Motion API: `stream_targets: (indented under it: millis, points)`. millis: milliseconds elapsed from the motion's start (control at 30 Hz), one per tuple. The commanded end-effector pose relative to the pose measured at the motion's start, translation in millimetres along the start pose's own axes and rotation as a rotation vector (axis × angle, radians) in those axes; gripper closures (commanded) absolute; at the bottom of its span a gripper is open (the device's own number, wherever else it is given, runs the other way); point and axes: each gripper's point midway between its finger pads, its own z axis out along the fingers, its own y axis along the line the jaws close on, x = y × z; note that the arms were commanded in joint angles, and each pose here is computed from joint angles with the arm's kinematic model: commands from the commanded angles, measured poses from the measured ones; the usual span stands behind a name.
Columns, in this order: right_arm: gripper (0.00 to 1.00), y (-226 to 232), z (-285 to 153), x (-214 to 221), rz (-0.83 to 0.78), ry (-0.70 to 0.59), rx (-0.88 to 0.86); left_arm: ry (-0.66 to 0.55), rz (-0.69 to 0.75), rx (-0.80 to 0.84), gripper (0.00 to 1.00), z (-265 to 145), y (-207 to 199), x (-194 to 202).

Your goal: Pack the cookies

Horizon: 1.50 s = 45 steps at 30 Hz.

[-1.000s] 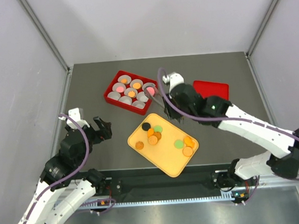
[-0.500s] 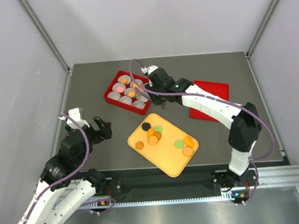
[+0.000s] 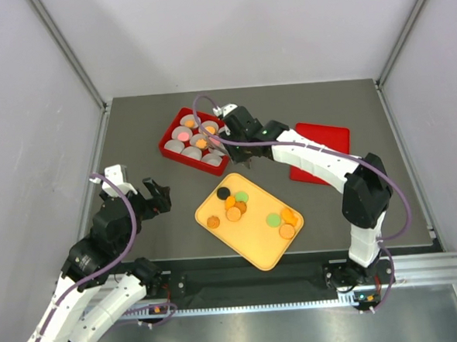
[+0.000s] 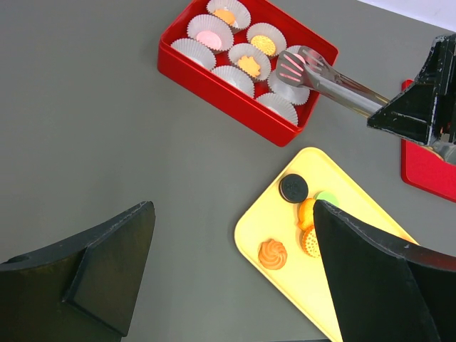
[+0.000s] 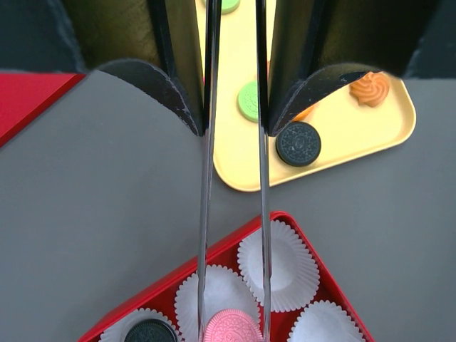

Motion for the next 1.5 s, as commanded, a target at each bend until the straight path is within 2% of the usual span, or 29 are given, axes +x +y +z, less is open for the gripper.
stream_targets:
  millis: [0,700,900,1100,1200,1367,1433,1467]
  points:
    - [0.64,-3.1,-6.1,-26.1,0.012,-0.074,-0.004,-0.017,-0.009,-0.004,0.03,0.6,-0.4,-3.8]
    - [0.62,-8.1,7.4,-10.8,0.01,-0.028,0.011,-0.018,-0.01,-0.002,0.03,0.0,-0.3,-3.8]
    - [0.56,-8.8,6.7,-11.6,0.01,-0.03,0.012,-0.02,-0.012,-0.002,0.03,0.1,-0.3,-4.3]
    - [0.55,-9.0,0.3,-17.4,0.01,-0.044,0.01,-0.019,-0.011,-0.004,0.03,0.1,0.2,-4.1]
    - [0.55,-9.7,-15.3,-29.5,0.015,-0.073,0.006,-0.018,-0.01,-0.002,0.03,0.0,-0.3,-3.8]
    - [0.57,-9.3,-71.0,-52.6,0.014,-0.168,-0.007,-0.014,-0.008,-0.004,0.03,0.8,-0.4,-3.2]
    - [0.58,-6.8,-79.4,-36.4,0.001,-0.153,-0.003,-0.016,-0.009,-0.004,0.03,0.9,-0.4,-3.6]
    - [0.58,-0.2,-99.4,-34.4,-0.008,-0.184,-0.017,-0.017,-0.009,-0.006,0.03,1.0,-0.1,-3.7]
